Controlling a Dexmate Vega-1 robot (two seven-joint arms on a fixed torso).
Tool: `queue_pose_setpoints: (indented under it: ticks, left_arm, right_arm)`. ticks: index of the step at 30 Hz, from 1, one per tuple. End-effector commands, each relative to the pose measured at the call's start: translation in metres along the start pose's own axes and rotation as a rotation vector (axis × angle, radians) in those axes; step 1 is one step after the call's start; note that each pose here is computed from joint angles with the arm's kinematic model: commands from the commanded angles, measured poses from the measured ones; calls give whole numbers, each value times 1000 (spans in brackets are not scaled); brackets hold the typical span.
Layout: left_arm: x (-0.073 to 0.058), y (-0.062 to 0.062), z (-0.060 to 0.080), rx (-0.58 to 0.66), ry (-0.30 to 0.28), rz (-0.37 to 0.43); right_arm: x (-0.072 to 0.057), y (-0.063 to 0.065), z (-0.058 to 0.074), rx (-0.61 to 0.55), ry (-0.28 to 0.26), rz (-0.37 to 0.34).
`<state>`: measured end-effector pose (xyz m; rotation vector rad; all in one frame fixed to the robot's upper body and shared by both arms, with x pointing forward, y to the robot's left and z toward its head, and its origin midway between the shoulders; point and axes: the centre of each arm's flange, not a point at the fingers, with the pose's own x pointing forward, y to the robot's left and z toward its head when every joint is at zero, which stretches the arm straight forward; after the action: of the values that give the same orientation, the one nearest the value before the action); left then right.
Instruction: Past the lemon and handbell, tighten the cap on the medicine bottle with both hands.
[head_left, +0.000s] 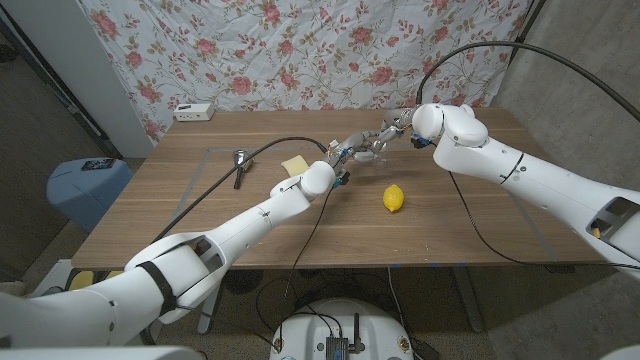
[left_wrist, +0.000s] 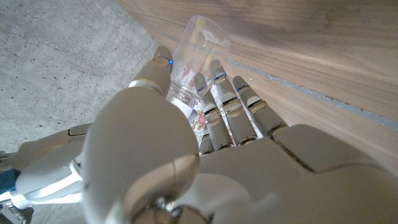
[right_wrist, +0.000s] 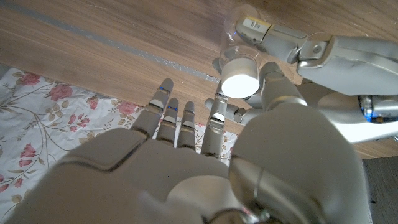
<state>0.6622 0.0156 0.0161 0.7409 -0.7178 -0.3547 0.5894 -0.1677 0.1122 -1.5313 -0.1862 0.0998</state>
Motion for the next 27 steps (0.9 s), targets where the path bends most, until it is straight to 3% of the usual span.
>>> queue_pose_setpoints:
  ticks: [1, 27]
  left_arm:
    - [-3, -1, 0, -2, 0, 3]
    - [-6, -1, 1, -3, -6, 1]
  right_arm:
    - [-3, 4, -2, 11, 4, -24]
    - [-3, 11, -5, 43, 21, -49]
